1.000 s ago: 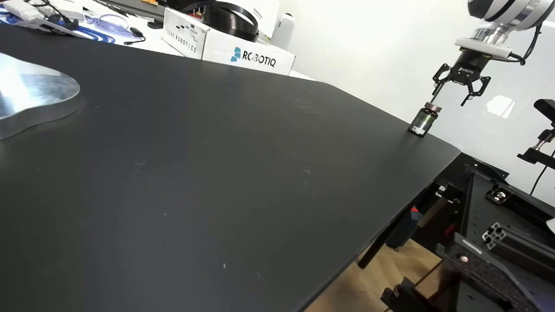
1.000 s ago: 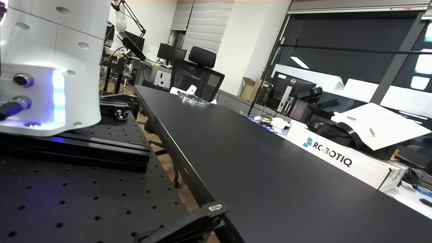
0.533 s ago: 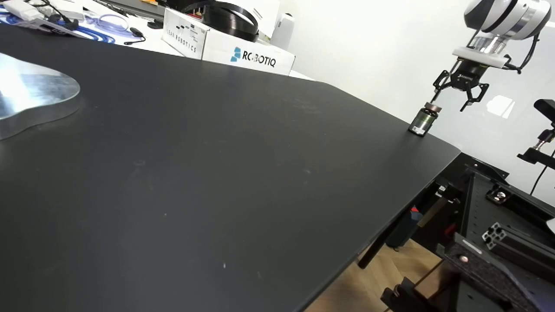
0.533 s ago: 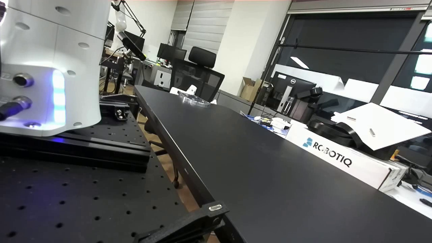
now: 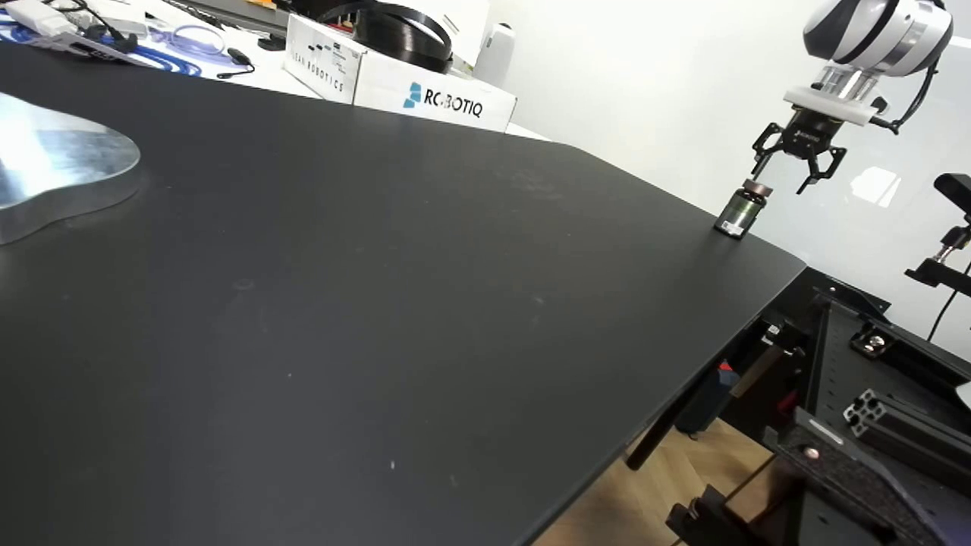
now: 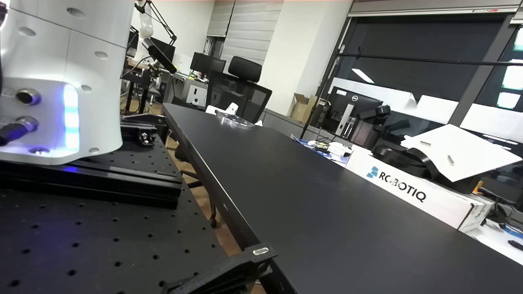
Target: Move the black bottle to the left
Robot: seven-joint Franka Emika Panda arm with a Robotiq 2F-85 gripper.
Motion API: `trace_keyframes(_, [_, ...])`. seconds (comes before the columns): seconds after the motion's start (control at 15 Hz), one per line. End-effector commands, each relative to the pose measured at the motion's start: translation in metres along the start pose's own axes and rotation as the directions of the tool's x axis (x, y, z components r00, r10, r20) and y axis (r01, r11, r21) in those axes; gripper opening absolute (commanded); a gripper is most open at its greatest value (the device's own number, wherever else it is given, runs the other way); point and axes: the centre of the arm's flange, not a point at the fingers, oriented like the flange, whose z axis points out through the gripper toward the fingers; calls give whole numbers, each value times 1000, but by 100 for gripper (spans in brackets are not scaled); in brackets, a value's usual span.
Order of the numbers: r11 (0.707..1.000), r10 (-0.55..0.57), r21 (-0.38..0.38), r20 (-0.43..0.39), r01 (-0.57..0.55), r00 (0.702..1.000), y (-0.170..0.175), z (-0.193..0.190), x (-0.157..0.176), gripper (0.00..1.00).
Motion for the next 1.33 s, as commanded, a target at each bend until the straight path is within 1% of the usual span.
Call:
trace_keyframes(0.0, [999,17,46,-32,-16,999,-9,-3,5,100])
trace_keyframes(0.53, [999,-4,50,-1,5,1000,-19,6,-21,100])
trace_keyframes(0.93, [999,-39,30,22,39,999,-28,16,-42,100])
trace_keyframes(1.0, [999,-43,25,23,43,999,-29,18,-44,75])
trace_keyframes(1.07, [999,-47,21,26,46,999,-29,19,-47,75])
trace_keyframes(1.2, [999,-52,16,40,52,998,-31,13,-53,60])
trace_keyframes(1.27, [998,-58,20,45,57,997,-33,3,-57,53])
